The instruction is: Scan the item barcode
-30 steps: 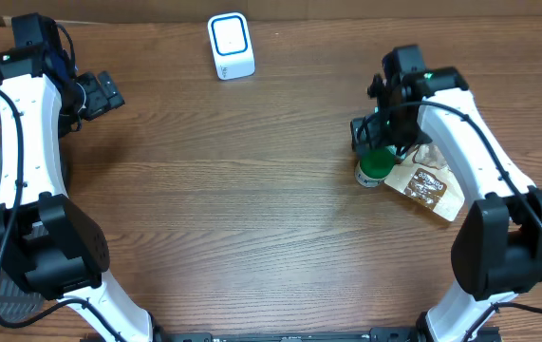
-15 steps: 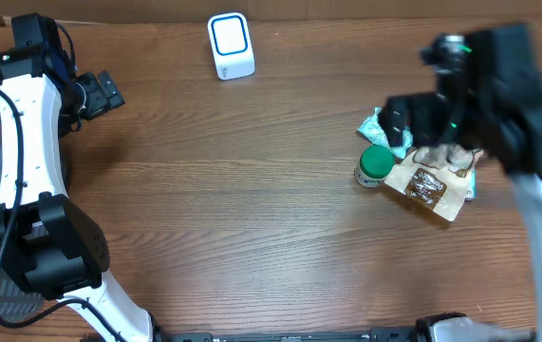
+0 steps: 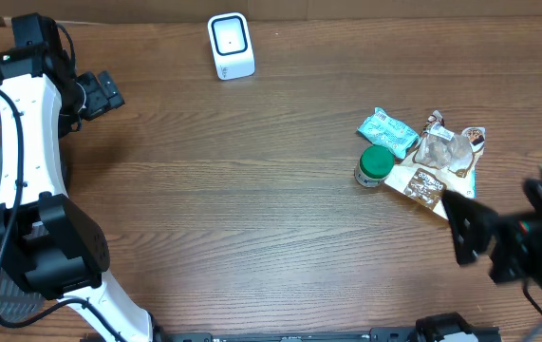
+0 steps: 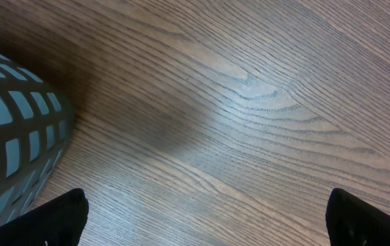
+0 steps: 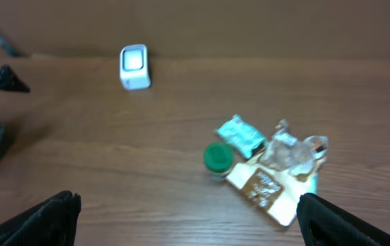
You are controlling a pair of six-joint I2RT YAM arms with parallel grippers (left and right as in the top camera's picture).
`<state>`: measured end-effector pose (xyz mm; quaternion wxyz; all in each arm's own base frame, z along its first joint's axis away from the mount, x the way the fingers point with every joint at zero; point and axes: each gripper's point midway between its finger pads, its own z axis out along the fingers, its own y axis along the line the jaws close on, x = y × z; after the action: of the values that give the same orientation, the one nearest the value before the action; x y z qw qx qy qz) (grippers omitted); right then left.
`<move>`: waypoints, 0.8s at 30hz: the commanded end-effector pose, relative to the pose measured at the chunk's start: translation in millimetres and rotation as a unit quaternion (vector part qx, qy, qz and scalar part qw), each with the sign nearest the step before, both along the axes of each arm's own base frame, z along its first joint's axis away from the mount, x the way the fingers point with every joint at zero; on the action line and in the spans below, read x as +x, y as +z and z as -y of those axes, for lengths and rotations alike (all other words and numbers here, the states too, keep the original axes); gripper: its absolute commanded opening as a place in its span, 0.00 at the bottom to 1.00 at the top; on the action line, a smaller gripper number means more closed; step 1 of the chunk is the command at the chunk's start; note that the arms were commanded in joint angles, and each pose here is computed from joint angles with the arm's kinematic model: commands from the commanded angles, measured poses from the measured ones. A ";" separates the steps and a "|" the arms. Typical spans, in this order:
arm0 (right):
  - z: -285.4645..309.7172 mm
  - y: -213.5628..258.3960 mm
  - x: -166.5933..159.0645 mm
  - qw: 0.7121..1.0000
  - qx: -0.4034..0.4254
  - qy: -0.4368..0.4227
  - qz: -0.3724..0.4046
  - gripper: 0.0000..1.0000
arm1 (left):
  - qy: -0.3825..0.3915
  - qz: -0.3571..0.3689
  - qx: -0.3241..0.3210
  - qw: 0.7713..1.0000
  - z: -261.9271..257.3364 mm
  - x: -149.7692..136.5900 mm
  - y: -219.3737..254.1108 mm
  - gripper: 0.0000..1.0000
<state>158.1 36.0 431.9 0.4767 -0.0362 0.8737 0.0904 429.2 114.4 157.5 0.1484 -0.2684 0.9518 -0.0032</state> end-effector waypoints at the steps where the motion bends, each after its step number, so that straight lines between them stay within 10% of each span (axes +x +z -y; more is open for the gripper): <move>1: 17.2 2.1 -0.7 0.999 -0.022 -0.043 0.013 1.00 | -0.001 -0.006 0.003 1.000 1.6 0.1 -4.0 1.00; 24: -1.3 -133.1 97.7 0.953 -0.081 0.029 0.291 1.00 | -0.001 -0.006 0.003 1.000 1.6 0.1 -4.0 0.99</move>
<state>258.9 30.1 327.3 0.7039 -0.0993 0.7032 0.0112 429.3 114.5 157.5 0.1486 -0.2686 0.9517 -0.0031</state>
